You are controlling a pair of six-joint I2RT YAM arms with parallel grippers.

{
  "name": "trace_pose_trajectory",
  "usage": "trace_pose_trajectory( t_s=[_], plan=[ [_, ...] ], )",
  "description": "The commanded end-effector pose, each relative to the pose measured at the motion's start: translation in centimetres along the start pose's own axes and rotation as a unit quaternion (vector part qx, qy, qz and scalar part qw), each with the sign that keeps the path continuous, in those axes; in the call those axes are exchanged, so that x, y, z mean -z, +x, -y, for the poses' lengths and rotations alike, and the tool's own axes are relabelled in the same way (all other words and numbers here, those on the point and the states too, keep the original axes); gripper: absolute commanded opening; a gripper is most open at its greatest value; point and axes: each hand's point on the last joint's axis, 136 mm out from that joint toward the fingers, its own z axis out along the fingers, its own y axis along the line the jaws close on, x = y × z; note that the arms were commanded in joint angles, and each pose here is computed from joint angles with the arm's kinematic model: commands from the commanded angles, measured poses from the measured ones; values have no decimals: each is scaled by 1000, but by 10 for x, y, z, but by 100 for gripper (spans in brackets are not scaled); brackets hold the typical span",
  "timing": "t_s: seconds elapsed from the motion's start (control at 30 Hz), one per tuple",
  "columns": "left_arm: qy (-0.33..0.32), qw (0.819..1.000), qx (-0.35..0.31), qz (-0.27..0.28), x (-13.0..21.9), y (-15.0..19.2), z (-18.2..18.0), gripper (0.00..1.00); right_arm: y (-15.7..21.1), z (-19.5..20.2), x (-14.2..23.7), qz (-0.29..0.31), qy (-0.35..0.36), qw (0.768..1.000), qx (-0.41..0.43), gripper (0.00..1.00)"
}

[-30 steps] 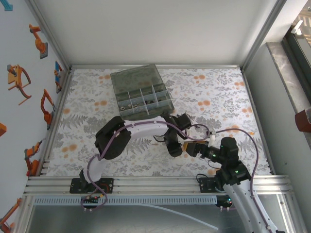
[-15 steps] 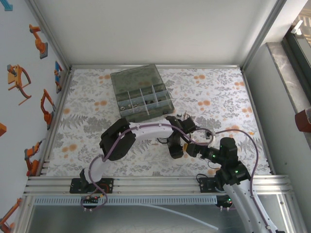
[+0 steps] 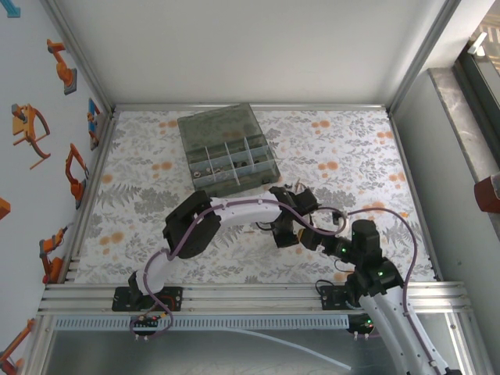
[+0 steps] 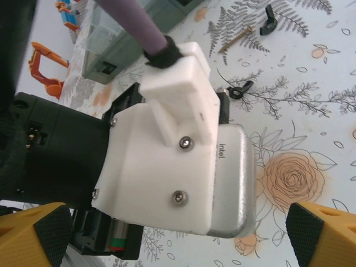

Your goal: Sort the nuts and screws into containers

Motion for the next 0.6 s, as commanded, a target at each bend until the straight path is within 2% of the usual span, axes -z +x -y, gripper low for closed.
trace_pose_trajectory(
  t_s=[0.0,0.17,0.4,0.57],
  plan=[
    [20,999,32,-7,-6,13,-4,0,0,-3,0,-14,4,1000,-14,100],
    [52,996,60,48,21,11,-15,0,-1,-25,-5,-39,-54,998,8,100],
    [47,987,106,110,65,13,-52,0,-41,-54,-9,6,-91,993,70,100],
    [51,974,151,159,91,5,-85,0,-68,-70,-25,-7,-102,988,111,100]
  ],
)
